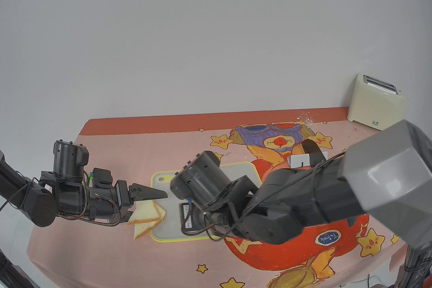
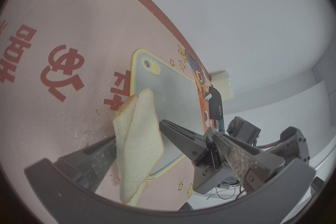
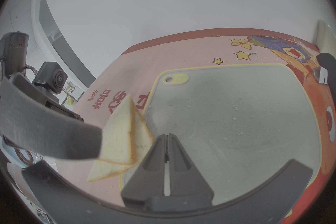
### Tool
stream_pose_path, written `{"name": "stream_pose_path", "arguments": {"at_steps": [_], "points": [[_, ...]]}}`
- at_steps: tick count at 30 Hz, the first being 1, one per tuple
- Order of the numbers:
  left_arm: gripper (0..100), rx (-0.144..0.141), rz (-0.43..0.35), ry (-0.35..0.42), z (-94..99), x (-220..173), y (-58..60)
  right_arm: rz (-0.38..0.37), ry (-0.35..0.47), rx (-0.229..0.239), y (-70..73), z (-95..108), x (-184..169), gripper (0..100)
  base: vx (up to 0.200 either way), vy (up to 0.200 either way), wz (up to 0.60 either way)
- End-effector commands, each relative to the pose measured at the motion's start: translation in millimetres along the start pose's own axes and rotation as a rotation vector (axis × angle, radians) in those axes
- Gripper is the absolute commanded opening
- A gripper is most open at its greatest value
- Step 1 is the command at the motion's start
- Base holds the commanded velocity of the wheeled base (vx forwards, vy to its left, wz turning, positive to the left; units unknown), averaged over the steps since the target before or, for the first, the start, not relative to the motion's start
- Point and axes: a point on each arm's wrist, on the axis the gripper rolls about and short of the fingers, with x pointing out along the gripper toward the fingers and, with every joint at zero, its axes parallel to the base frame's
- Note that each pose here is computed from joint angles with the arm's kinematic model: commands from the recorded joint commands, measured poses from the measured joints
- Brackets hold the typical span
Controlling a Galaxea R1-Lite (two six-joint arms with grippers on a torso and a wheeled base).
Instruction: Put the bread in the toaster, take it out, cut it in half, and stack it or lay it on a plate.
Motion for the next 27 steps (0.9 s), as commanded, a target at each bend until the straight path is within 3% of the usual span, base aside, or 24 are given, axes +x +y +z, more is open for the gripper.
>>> {"name": "stream_pose_path", "arguments": {"at_steps": [1, 4, 5, 8, 14, 18, 22, 23, 24, 26, 27], "points": [[100, -0.001, 0.001, 0.001, 0.0, 0.2, 0.4, 0.004, -0.072, 0.074, -36.1, 21.1, -53.6, 0, 0.000, 0.000, 0.00], [100, -0.006, 0.004, 0.002, -0.4, 0.2, 0.9, 0.036, -0.116, 0.106, -50.1, 28.5, -87.1, 0, 0.000, 0.000, 0.00], [0, -0.006, 0.003, 0.001, 0.0, 0.2, 0.6, 0.041, -0.129, 0.114, -53.9, 29.9, -95.0, 0, 0.000, 0.000, 0.00], [0, -0.010, 0.007, 0.006, -0.7, 1.3, 1.6, 0.073, -0.169, 0.132, -64.8, 30.4, -125.0, 0, 0.000, 0.000, 0.00], [0, -0.026, 0.021, 0.022, -0.2, 6.9, 7.3, 0.072, -0.140, 0.133, -88.4, 12.5, -145.2, 0, 0.000, 0.000, 0.00], [0, -0.026, 0.021, 0.020, 0.1, 6.3, 7.2, 0.033, -0.177, 0.191, -126.9, -0.9, -171.4, 0, 0.000, 0.000, 0.00], [0, -0.024, 0.018, 0.009, 1.2, 3.5, 6.5, 0.032, -0.233, 0.243, -152.5, -2.4, -196.2, 0, 0.000, 0.000, 0.00], [0, -0.024, 0.018, 0.009, 1.2, 3.5, 6.5, 0.032, -0.233, 0.243, -152.5, -2.4, -196.2, 0, 0.000, 0.000, 0.00], [0, -0.022, 0.016, 0.007, 0.4, 2.4, 5.8, 0.055, -0.267, 0.259, -165.2, -4.3, -211.8, 0, 0.000, 0.000, 0.00], [0, -0.011, 0.006, -0.007, -0.9, -2.9, 1.8, 0.089, -0.295, 0.270, -173.6, -4.7, -224.4, 0, 0.000, 0.000, 0.00], [0, 0.012, -0.012, -0.026, -3.1, -10.5, -4.7, 0.105, -0.311, 0.274, -178.2, -2.9, -230.3, 0, 0.000, 0.000, 0.00]]}}
